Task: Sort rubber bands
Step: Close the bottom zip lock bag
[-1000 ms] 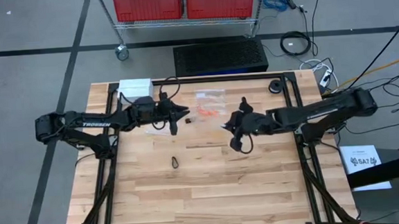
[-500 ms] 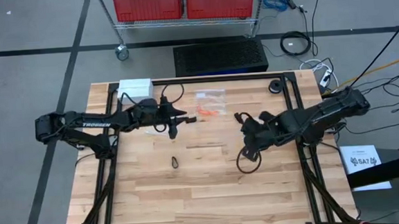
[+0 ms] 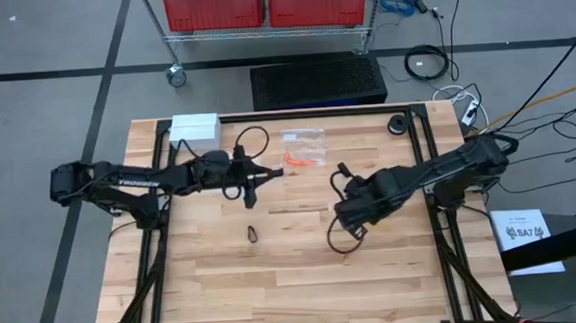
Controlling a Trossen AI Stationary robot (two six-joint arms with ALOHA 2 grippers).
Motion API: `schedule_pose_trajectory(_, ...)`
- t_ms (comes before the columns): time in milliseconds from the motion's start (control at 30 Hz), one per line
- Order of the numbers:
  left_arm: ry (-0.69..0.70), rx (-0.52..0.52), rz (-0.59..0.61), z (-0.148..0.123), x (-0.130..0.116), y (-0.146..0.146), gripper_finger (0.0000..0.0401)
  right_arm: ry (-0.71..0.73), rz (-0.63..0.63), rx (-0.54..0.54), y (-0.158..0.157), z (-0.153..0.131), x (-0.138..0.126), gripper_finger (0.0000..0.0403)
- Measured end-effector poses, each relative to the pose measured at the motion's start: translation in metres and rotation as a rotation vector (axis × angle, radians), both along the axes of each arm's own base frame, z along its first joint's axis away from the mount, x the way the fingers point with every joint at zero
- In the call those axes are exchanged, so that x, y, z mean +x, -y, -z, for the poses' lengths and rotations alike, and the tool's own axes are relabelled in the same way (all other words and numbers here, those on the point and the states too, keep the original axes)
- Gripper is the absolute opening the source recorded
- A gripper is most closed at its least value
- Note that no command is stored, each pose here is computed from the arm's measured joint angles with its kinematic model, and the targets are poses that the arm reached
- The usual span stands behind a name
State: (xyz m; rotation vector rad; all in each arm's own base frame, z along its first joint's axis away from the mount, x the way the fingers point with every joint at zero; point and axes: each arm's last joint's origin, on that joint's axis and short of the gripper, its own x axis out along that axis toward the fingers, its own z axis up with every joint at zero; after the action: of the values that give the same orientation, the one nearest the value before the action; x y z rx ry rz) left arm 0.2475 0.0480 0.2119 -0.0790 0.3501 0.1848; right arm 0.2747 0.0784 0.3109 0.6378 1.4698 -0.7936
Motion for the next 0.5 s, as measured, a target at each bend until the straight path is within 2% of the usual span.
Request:
schedule_pose_trajectory(133,-0.002,0.005,0.015,0.0,0.001,0.004,0.0104,-0.028,0.026,-0.001,0.005,0.012,0.021,0.0002)
schedule_pose_trajectory(233,-0.002,0.005,0.023,0.0,0.001,0.006,0.0104,0.013,0.016,0.012,0.008,0.024,0.041,0.0022)
schedule_pose_trajectory(500,-0.006,0.004,0.04,0.001,0.001,0.01,0.0104,0.34,-0.111,0.066,0.017,0.032,0.091,0.0141)
